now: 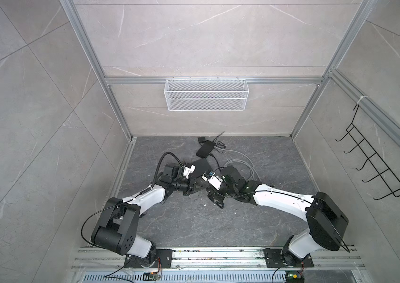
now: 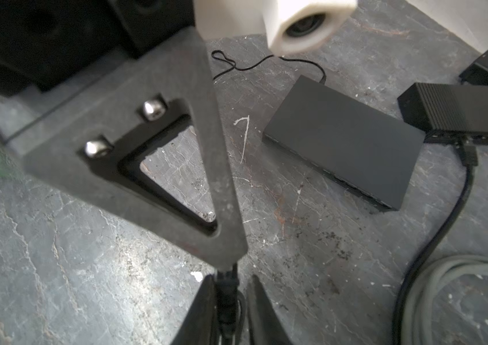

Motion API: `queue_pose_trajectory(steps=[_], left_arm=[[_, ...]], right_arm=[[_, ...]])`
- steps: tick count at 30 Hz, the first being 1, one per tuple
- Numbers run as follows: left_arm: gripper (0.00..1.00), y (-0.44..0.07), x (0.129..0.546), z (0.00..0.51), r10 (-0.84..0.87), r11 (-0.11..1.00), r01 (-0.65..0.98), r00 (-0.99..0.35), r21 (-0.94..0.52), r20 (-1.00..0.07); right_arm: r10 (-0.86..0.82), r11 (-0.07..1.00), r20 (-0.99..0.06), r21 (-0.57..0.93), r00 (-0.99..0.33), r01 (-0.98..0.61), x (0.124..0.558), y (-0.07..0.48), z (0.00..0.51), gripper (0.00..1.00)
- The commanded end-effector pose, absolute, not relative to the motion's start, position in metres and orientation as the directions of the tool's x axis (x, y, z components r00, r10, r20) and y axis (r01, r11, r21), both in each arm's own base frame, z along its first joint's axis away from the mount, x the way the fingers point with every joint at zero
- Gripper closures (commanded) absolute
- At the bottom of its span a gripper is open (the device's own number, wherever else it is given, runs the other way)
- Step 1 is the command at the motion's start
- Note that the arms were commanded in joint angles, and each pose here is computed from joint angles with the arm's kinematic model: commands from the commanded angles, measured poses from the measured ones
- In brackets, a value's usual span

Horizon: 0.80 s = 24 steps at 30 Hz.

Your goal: Insert the plug into the switch port

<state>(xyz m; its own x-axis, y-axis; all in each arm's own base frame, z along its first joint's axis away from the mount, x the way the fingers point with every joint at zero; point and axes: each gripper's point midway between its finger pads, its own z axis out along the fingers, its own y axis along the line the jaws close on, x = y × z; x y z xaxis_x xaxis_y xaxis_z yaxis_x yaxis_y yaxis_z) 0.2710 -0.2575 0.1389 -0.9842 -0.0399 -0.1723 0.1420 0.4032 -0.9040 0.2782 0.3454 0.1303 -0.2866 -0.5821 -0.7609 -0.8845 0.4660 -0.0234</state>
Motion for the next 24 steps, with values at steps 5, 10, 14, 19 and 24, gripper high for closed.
queue_pose_trajectory(steps=[5, 10, 14, 19, 24], left_arm=[[0.98, -0.260, 0.277, 0.152, -0.047, 0.394, 0.149, -0.982, -0.907, -0.182], [0.98, -0.260, 0.276, 0.155, -0.045, 0.393, 0.154, -0.982, -0.906, -0.186], [0.97, -0.260, 0.276, 0.155, -0.046, 0.395, 0.150, -0.982, -0.906, -0.182], [0.86, -0.259, 0.278, 0.150, -0.063, 0.412, 0.129, -0.984, -0.902, -0.169], [0.66, -0.235, 0.308, 0.153, -0.135, 0.536, 0.133, -0.961, -0.834, -0.240]], right_arm=[[-0.676, 0.454, -0.694, -0.124, -0.250, -0.883, 0.280, 0.346, 0.120, 0.78], [-0.685, 0.459, -0.683, -0.136, -0.252, -0.878, 0.281, 0.345, 0.116, 0.87], [-0.696, 0.471, -0.671, -0.158, -0.256, -0.868, 0.285, 0.342, 0.113, 0.90], [-0.695, 0.470, -0.675, -0.167, -0.247, -0.867, 0.284, 0.341, 0.115, 0.95], [-0.729, 0.459, -0.628, -0.151, -0.274, -0.875, 0.280, 0.337, 0.101, 0.96]])
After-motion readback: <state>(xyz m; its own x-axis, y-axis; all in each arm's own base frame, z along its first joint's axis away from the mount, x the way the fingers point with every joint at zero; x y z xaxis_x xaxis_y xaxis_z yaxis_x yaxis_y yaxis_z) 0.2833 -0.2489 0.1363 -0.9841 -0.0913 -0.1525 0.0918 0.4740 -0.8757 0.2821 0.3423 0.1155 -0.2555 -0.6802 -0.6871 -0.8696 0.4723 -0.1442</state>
